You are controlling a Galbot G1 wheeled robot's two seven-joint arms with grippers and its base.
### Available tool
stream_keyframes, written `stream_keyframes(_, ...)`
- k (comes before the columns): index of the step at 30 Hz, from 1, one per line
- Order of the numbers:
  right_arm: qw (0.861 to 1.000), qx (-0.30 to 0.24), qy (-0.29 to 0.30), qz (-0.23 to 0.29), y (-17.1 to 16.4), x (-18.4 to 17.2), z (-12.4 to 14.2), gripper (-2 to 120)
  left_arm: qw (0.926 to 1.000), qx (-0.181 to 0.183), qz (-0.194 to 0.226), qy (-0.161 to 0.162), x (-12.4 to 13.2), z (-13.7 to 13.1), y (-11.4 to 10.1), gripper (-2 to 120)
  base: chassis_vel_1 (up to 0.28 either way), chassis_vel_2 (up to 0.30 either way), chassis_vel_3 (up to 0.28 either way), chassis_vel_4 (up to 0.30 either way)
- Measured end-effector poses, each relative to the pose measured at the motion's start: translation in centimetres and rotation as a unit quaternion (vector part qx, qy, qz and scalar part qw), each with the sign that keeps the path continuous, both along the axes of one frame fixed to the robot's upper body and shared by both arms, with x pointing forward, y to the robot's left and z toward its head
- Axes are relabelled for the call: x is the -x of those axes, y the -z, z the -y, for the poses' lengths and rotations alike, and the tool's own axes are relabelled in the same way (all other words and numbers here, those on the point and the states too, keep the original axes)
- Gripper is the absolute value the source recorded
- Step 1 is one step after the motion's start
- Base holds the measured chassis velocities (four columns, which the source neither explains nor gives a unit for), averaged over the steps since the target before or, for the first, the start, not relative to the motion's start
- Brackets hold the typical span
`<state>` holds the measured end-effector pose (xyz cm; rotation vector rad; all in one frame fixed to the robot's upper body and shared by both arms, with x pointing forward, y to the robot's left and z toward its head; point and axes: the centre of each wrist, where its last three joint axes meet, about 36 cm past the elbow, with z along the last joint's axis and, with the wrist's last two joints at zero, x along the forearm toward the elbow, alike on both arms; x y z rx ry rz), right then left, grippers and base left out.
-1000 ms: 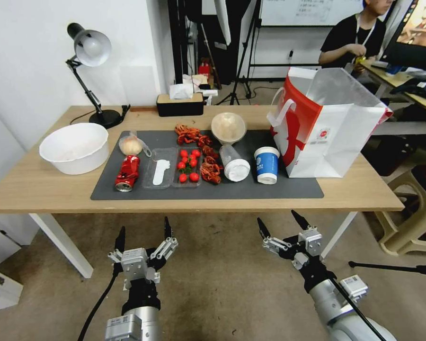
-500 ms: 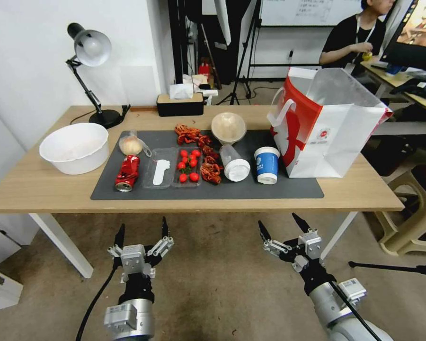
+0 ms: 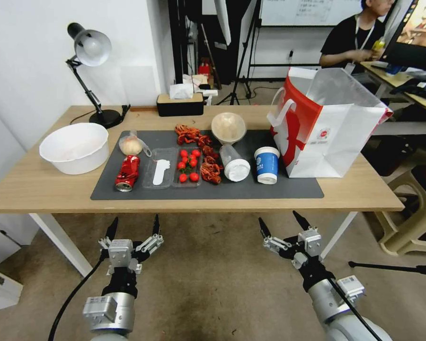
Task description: Pick up the trash from the table and place it into the takeout bag.
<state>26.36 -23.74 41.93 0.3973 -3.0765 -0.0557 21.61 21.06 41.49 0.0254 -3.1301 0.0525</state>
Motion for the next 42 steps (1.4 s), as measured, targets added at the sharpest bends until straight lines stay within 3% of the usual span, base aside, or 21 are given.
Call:
stream_keyframes(7,1.0,0.012,0.003,0.016,-1.7,-3.4,0.5,100,0.9999,0.006,-0.008,0.01,0.0,-0.2,-0.2,100,0.0,0.0,0.0,0.0)
stream_keyframes(13,0.998,0.042,0.044,0.018,-3.6,-6.1,1.4,100,0.998,0.015,-0.029,0.054,-0.4,0.4,-0.1,100,0.0,0.0,0.0,0.0)
stream_keyframes(26,0.997,0.056,0.055,0.0,-3.4,-12.7,0.1,100,0.9991,0.017,-0.014,0.037,-0.2,0.0,-0.8,100,0.0,0.0,0.0,0.0)
stream_keyframes(42,0.993,0.075,0.067,-0.061,-2.8,-17.0,-2.3,100,0.9995,0.016,-0.012,0.024,-0.3,-0.5,-0.8,100,0.0,0.0,0.0,0.0)
